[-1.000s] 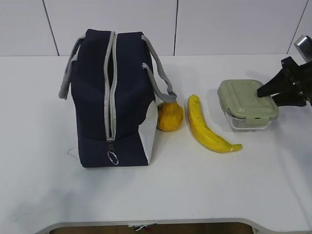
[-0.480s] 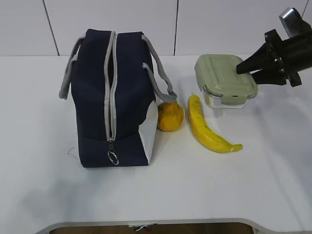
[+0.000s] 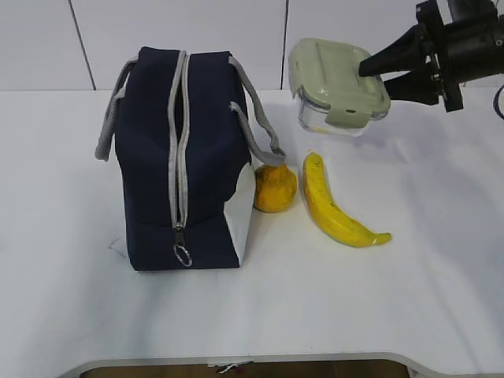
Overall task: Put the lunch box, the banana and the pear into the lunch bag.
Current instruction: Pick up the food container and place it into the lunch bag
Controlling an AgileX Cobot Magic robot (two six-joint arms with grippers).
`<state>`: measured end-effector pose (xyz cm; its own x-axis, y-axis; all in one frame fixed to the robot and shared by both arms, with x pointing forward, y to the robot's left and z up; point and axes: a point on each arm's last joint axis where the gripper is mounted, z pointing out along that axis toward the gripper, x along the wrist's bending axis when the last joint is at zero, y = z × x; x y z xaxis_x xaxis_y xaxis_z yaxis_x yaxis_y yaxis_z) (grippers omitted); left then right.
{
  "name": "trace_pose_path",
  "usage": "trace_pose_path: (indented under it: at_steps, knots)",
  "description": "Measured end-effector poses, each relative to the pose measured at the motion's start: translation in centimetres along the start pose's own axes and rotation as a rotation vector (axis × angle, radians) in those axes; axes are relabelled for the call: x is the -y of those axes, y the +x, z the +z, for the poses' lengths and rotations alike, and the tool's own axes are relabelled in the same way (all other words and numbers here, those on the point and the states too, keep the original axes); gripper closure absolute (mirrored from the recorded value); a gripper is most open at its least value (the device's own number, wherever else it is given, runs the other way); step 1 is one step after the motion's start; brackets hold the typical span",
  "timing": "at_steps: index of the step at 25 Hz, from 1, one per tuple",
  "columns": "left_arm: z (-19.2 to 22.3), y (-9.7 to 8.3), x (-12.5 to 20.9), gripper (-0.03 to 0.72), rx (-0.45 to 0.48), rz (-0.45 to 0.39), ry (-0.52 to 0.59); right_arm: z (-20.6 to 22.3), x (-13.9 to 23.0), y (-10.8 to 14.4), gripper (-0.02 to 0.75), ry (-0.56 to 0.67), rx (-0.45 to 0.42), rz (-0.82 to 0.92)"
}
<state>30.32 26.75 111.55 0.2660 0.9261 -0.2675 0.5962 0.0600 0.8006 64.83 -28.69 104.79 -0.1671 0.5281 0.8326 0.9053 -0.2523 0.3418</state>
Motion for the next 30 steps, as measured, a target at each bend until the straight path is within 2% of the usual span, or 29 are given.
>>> trace_pose_path:
  at_steps: [6,12,17,22,26,30]
  knots:
    - [5.1,0.3,-2.2,0.339,0.158,-0.095,0.139,1.6,0.0,3.0,0.384,-0.009,-0.101,-0.021]
    - [9.8,0.8,-4.6,0.325,0.292,-0.137,0.160,3.6,0.1,6.7,0.384,0.026,-0.161,-0.108]
    - [13.3,1.8,-7.3,0.324,0.315,-0.110,0.180,5.0,0.8,8.9,0.384,0.069,-0.198,-0.158]
    - [16.8,2.8,-9.7,0.324,0.334,-0.108,0.228,6.5,1.6,9.9,0.384,0.084,-0.203,-0.164]
    - [19.6,2.9,-11.0,0.324,0.359,-0.089,0.263,7.5,2.0,10.6,0.384,0.077,-0.196,-0.174]
    - [22.1,2.0,-11.4,0.324,0.402,-0.068,0.314,7.9,1.9,10.8,0.384,0.051,-0.185,-0.172]
